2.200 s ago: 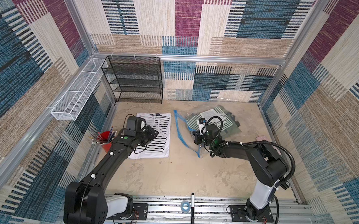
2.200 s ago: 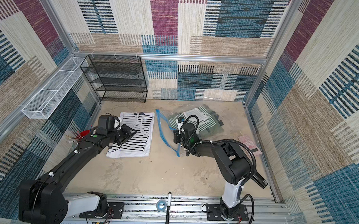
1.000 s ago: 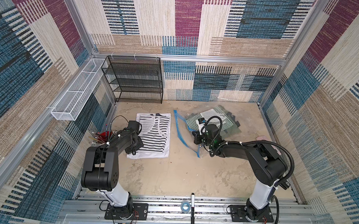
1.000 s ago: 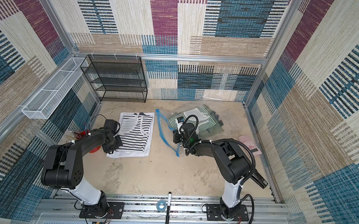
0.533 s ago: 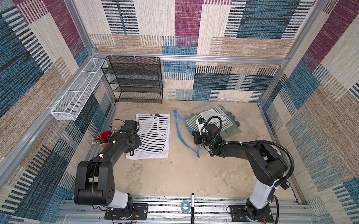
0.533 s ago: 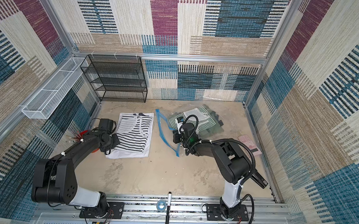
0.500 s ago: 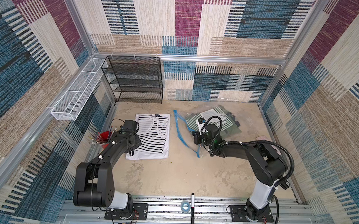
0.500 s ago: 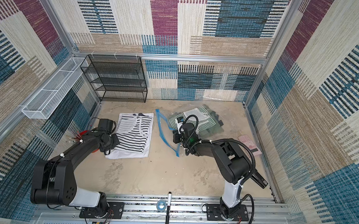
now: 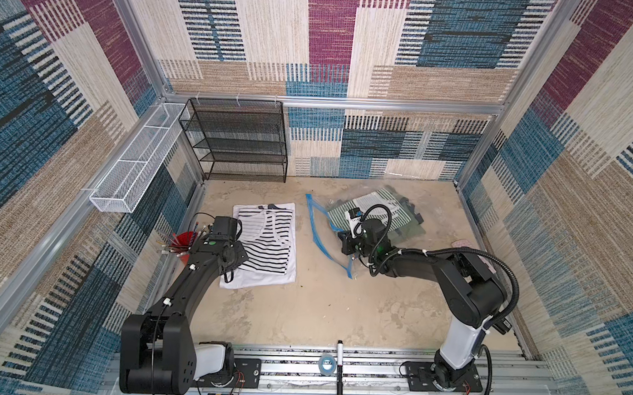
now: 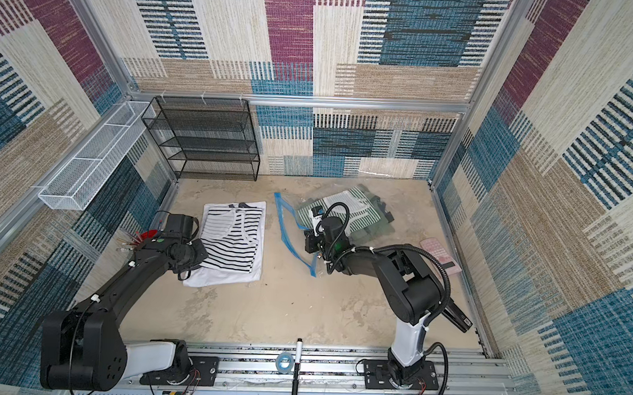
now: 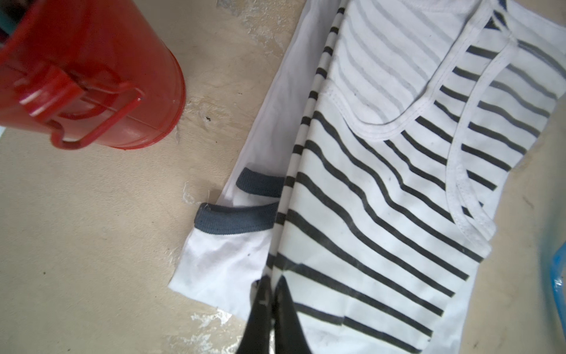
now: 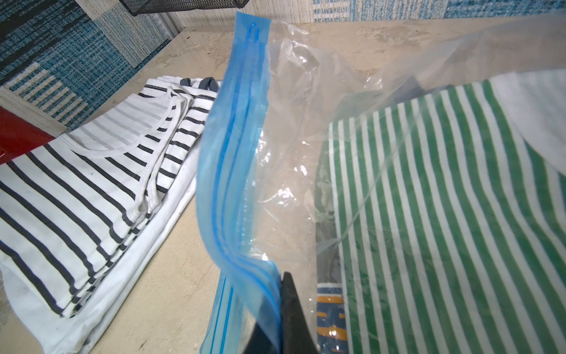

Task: Take the tank top out of the vacuum bag
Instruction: Adjust the tank top.

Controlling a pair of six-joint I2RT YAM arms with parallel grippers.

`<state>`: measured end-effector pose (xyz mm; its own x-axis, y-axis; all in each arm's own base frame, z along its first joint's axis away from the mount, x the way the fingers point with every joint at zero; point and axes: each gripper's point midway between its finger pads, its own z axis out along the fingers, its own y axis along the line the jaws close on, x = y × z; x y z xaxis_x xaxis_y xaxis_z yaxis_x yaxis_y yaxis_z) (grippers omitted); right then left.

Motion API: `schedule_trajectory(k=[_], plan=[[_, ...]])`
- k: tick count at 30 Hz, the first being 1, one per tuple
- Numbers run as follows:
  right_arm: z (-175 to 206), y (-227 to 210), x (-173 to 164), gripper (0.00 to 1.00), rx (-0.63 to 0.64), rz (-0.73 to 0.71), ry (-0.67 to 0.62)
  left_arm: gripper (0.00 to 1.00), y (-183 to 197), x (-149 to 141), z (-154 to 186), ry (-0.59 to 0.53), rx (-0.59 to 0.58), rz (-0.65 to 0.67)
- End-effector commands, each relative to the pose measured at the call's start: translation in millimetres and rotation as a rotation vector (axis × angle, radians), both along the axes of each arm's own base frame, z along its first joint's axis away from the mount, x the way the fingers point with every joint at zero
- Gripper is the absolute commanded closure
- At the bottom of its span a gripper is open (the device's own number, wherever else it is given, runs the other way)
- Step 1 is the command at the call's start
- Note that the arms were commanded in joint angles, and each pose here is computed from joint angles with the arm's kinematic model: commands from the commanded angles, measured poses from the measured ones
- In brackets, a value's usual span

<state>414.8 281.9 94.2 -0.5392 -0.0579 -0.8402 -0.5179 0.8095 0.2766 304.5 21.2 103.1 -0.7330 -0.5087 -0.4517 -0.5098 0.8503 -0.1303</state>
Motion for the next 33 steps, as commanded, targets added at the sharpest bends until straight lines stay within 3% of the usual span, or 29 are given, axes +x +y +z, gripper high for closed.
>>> schedule_trajectory(k=[1, 8, 15, 19, 24, 27, 30, 33], plan=[[4.1, 3.8, 1.6, 1.00, 0.011, 0.011, -0.011, 1.00, 1.6, -4.4, 5.1, -0.005, 0.015, -0.007], [3.7, 4.9, 2.0, 1.00, 0.012, 0.015, -0.009, 1.00, -0.3, -9.7, 17.7, -0.038, 0.012, -0.013], [1.2, 5.9, 2.3, 1.00, 0.010, 0.018, -0.001, 0.99, 2.5, -26.3, -9.3, 0.029, 0.012, 0.026], [1.5, 5.8, 2.6, 1.00, 0.009, 0.018, -0.001, 0.81, 2.7, -21.8, -6.3, 0.025, 0.015, 0.022], [2.3, 6.8, 2.3, 1.00, 0.012, 0.022, -0.001, 0.80, -0.7, -14.0, 7.5, -0.024, 0.015, -0.017], [2.1, 7.8, 1.7, 1.00, 0.017, 0.027, 0.002, 0.80, -16.9, -6.3, -5.3, 0.008, -0.046, -0.084], [-0.1, 8.3, 2.1, 1.00, 0.011, 0.028, 0.006, 0.73, -37.4, 6.5, -21.5, 0.021, -0.116, -0.150], [-1.9, 7.8, 3.0, 1.00, 0.005, 0.025, 0.007, 0.73, -35.8, 10.0, -37.0, 0.069, -0.087, -0.133]])
